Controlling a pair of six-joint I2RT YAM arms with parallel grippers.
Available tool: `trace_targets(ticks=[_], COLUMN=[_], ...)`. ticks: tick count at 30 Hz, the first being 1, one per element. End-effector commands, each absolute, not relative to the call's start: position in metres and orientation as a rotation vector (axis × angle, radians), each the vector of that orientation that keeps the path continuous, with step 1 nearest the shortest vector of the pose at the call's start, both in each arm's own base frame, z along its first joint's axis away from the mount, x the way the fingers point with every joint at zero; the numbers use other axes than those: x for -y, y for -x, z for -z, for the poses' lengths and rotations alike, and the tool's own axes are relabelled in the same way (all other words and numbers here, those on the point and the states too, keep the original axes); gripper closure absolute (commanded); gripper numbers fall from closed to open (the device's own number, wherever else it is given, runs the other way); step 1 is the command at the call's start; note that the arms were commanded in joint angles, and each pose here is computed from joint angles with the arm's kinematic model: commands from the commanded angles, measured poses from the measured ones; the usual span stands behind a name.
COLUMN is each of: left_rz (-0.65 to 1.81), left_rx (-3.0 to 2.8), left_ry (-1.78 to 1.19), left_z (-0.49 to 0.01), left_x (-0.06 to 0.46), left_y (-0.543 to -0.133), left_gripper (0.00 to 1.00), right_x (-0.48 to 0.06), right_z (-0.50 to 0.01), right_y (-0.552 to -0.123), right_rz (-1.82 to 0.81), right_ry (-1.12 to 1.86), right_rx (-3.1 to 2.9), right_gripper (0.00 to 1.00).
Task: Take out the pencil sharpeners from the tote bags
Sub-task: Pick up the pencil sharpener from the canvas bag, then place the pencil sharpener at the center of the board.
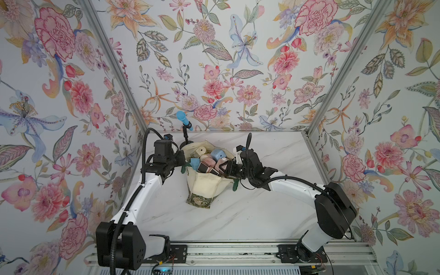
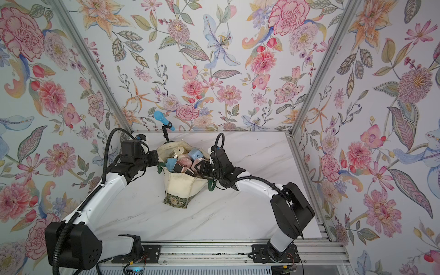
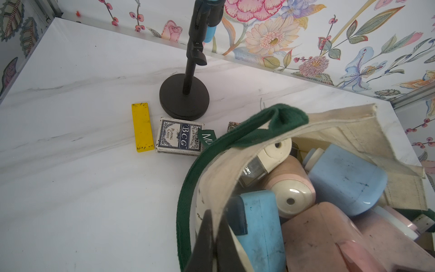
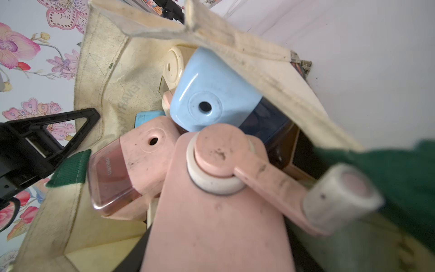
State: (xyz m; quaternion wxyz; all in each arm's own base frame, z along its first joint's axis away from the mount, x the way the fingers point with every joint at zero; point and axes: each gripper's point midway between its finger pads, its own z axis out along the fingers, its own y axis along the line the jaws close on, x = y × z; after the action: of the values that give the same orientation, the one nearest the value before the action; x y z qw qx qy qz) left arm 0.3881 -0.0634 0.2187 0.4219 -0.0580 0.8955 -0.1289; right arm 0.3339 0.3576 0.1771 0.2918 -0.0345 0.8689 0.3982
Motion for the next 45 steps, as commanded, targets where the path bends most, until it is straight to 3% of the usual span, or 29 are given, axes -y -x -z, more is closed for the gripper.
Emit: trace_targets(ticks=[1, 13, 20, 26, 35, 45], left_rz=[0.337, 0.333, 0.336, 0.334, 0.332, 0.327], left_rx=[-2.231, -2.223, -2.220, -2.220, -2.219, -2.219], left_ry=[0.102, 0.095, 0.096, 0.098, 0.097, 0.099], left_z=[-0.226, -0.229, -0.230, -0.231, -0.231, -0.231], left_x=[0.068, 0.069, 0.068, 0.068, 0.068, 0.067], left_y=[-0.380, -0.379, -0.379, -0.379, -0.378, -0.379], left_gripper=[1.00, 1.00, 1.00, 1.00, 1.00, 1.00], right_x=[-0.350, -0.327, -0.301, -0.248, -0.176, -0.178], right_z=[-0.198, -0.268, -0.292, -0.311, -0.291, -0.240], right_y=[-0.330, -0.308, -0.305, -0.325, -0.374, -0.436], right_rz=[-0.979, -0.956, -0.975, -0.910, -0.672, -0.524], right_ry=[0.229, 0.486, 0.485, 0.345, 0.103, 0.107], right_rx=[-2.284, -2.082, -2.023, -1.995, -2.041, -2.139], right_gripper=[0.59, 0.60, 0.62, 0.63, 0.66, 0.68])
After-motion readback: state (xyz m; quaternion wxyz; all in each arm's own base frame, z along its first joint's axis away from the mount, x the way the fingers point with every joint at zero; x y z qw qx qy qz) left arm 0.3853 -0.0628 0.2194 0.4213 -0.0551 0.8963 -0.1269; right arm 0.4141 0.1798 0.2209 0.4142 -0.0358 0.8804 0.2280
